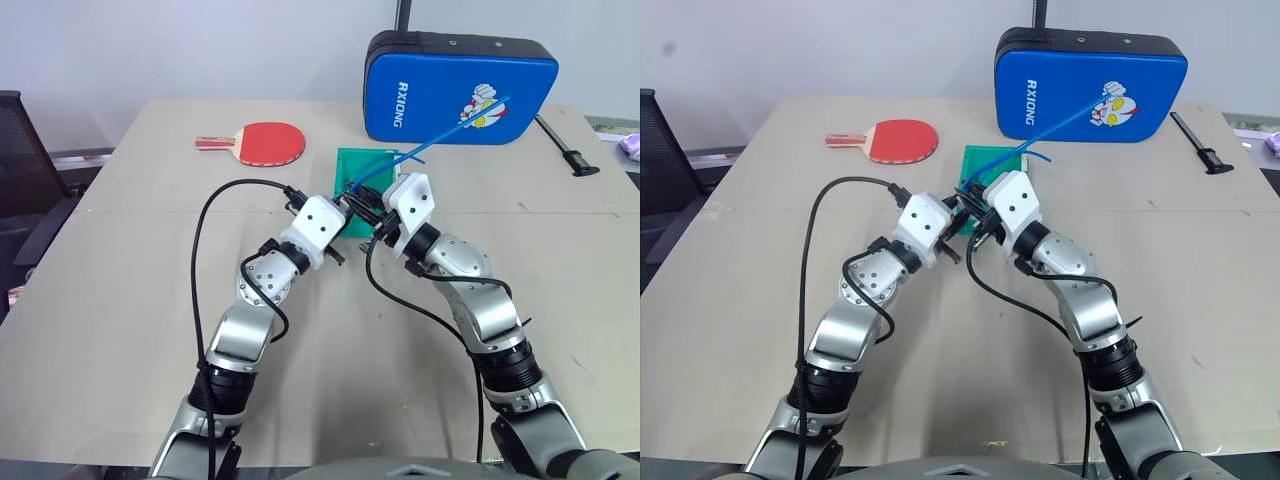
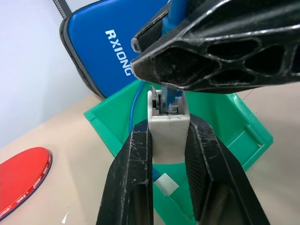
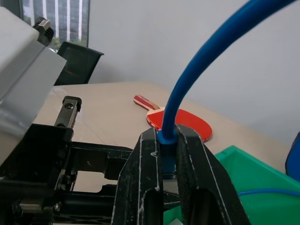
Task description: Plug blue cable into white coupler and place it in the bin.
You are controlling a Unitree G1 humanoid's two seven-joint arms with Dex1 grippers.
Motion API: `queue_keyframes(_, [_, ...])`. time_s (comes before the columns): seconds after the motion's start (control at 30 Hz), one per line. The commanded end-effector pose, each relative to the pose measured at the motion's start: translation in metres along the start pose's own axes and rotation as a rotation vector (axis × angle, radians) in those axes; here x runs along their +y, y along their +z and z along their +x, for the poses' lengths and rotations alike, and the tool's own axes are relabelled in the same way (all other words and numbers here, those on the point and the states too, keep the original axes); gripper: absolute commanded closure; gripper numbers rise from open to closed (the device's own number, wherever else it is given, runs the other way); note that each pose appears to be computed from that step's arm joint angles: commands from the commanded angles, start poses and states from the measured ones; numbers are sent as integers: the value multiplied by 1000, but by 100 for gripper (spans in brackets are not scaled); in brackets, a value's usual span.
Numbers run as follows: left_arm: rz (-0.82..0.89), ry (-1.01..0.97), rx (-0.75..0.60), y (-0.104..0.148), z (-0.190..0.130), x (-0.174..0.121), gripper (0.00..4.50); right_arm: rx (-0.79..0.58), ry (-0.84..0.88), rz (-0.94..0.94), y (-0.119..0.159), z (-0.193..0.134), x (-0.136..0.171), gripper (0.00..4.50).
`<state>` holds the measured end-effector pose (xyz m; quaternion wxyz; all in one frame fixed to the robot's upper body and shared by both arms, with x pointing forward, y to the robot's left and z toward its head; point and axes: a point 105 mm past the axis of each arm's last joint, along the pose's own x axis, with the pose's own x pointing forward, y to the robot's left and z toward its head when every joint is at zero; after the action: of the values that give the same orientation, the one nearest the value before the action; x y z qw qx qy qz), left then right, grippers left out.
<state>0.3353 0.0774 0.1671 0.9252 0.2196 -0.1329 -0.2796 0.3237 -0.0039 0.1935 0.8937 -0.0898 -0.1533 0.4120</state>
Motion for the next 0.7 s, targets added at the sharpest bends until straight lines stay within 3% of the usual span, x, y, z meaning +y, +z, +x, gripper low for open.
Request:
queue_keyframes(0.03, [38, -1, -227, 58, 4, 1, 414, 250, -29, 38, -44, -2, 1, 450])
queue_keyframes(0.13, [48, -13, -269, 72, 7, 1, 414, 426, -20, 87, -75, -15, 6, 450])
queue_keyframes(0.23, [45, -15, -281, 77, 9, 1, 414, 402, -53, 87, -70, -12, 1, 450])
queue_keyframes(0.3, [35, -10, -278, 76, 9, 2, 414, 281, -80, 66, -51, -3, -5, 450])
queue_keyframes(0.37, [0, 3, -242, 66, 8, 3, 414, -5, -110, 71, -1, 9, -12, 450])
queue_keyframes(0.43, [-37, 14, -217, 58, 6, 6, 414, -123, -108, 65, 18, 8, -13, 450])
queue_keyframes(0.7, [-35, 23, -185, 50, 4, 16, 414, -147, -91, 21, 14, 2, -14, 450])
